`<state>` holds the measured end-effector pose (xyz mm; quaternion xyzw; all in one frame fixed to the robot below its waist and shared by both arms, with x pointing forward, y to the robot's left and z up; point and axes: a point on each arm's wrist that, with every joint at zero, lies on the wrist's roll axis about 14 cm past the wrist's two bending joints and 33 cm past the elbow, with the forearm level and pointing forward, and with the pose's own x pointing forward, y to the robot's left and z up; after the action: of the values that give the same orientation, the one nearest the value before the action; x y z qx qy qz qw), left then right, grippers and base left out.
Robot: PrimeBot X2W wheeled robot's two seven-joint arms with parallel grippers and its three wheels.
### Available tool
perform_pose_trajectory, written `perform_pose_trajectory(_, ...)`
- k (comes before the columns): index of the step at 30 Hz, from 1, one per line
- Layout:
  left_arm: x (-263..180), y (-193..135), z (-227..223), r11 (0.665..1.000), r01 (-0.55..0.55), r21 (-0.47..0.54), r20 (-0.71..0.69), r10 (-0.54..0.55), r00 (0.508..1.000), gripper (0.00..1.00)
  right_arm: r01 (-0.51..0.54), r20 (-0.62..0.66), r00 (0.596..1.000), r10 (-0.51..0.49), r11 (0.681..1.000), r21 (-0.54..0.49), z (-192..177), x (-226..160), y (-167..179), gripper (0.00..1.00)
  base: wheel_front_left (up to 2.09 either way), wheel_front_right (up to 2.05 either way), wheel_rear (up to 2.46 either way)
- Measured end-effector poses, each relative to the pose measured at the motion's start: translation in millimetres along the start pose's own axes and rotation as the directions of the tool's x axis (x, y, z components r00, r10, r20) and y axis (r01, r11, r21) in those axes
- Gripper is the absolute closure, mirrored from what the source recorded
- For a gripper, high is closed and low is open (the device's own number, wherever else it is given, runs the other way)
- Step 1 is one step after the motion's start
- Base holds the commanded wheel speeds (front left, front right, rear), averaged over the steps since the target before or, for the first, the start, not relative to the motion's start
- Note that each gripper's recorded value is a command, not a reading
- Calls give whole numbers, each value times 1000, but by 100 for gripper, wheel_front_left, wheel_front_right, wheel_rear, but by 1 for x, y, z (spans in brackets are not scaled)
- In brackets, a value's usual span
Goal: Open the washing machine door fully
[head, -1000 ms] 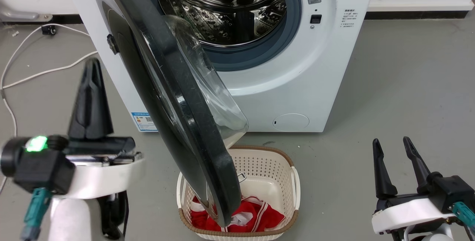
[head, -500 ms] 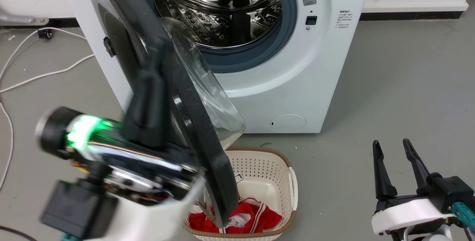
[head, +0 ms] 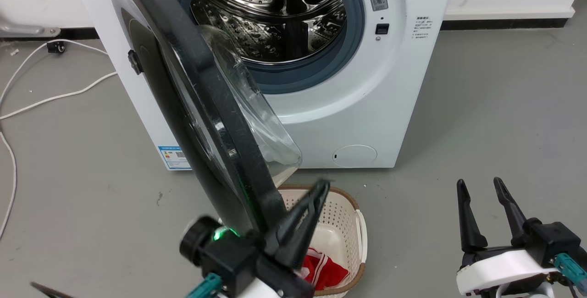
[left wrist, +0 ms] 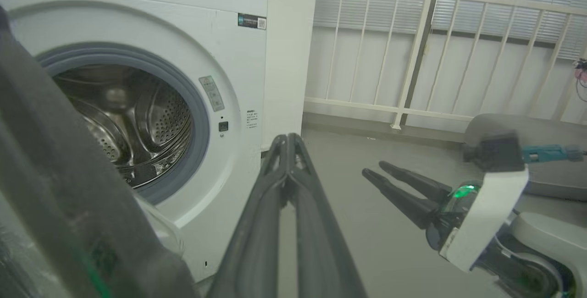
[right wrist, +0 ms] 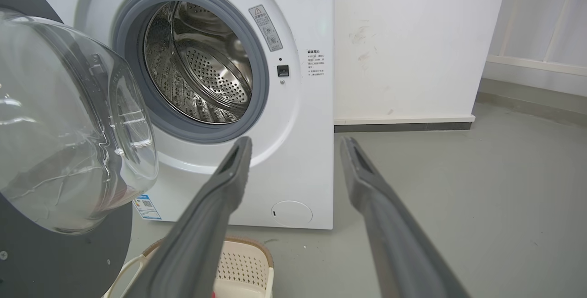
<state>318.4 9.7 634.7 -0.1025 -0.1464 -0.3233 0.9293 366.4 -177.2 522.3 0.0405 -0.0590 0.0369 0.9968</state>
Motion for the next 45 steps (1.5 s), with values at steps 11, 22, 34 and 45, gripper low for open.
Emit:
perform_pose_trajectory(11, -26, 11, -72, 997, -75, 8, -251, 74, 965, 100, -8, -24, 1000, 8, 1000, 13, -8, 0, 3, 0, 0, 0, 0)
perform_pose_trajectory(22, -5, 35, -79, 988, -155, 23, -209, 156, 965, 100, 9, -44, 999, -8, 1000, 22, -15, 1, -2, 0, 0, 0, 0)
perform_pose_trajectory(34, -14, 45, -86, 973, -226, 41, -234, 230, 945, 100, 17, -60, 998, -14, 999, 38, -19, -1, -3, 0, 0, 0, 0)
perform_pose_trajectory(45, -64, 66, -75, 917, -392, 77, -239, 399, 885, 100, -48, -70, 996, 51, 998, 50, -23, 10, 18, 0, 0, 0, 0)
